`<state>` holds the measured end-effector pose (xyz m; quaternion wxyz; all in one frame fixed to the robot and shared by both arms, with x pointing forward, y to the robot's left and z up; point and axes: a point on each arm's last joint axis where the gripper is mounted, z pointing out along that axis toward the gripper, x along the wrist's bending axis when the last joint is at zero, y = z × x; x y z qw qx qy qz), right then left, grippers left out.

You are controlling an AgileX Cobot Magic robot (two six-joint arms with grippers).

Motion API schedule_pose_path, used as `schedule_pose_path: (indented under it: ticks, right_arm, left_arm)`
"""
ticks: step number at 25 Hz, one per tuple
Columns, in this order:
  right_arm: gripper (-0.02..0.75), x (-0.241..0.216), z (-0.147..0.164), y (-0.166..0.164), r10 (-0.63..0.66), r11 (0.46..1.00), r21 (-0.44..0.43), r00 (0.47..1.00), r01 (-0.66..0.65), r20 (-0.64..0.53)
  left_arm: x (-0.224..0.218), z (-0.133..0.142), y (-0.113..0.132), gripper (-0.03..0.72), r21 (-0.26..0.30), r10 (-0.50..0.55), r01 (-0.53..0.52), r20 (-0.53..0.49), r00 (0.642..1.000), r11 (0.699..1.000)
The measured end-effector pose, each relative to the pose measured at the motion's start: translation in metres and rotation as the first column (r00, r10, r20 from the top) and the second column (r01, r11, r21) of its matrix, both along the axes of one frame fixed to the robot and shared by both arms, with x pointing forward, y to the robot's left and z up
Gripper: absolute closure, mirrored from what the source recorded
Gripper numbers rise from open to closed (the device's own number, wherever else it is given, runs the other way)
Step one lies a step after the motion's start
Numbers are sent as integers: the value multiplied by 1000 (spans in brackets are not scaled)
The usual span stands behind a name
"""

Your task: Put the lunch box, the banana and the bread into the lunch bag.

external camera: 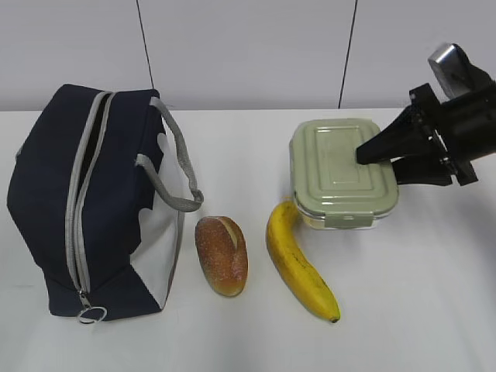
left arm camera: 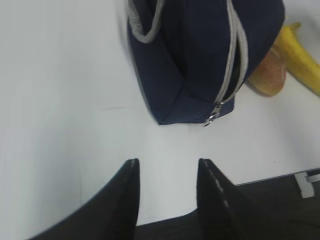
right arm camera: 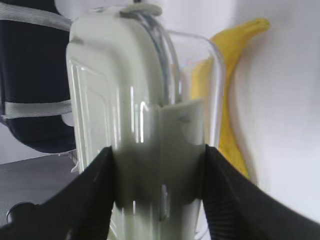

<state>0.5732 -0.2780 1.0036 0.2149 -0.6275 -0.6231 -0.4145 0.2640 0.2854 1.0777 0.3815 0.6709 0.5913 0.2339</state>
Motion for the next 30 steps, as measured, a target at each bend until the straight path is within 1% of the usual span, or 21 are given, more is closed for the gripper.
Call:
schedule_pose_path:
  ticks: [2,5,9,13,17,20,25,30]
  right_arm:
    - [362,0,12,7,10,1000,10,1000,-10,22]
    - [362,3,29,18,18,1000,21,998,-19,52]
    - [362,10,49,35,43,999,30,995,-46,87]
    - [362,13,68,51,78,996,42,990,-83,115]
    - [362,15,85,65,101,993,46,985,-108,142]
    - [362,15,94,78,128,989,49,979,-137,160]
    - [363,7,98,103,196,977,54,968,-207,159]
    - [363,4,93,125,240,965,68,960,-252,147]
  left_arm:
    - [11,11,-4,398,-29,-14,13,-30,999,999]
    - [33,28,-9,389,-49,-22,18,-78,997,999]
    - [65,48,-14,336,-56,-26,19,-134,991,998]
    - [103,59,-20,299,-66,-32,18,-207,978,998]
    - [146,59,-27,288,-83,-40,16,-293,955,996]
    - [176,54,-33,286,-95,-56,23,-355,933,995]
    - [219,36,-39,285,-87,-74,39,-440,895,995]
    - [249,15,-45,285,-98,-110,69,-507,855,993]
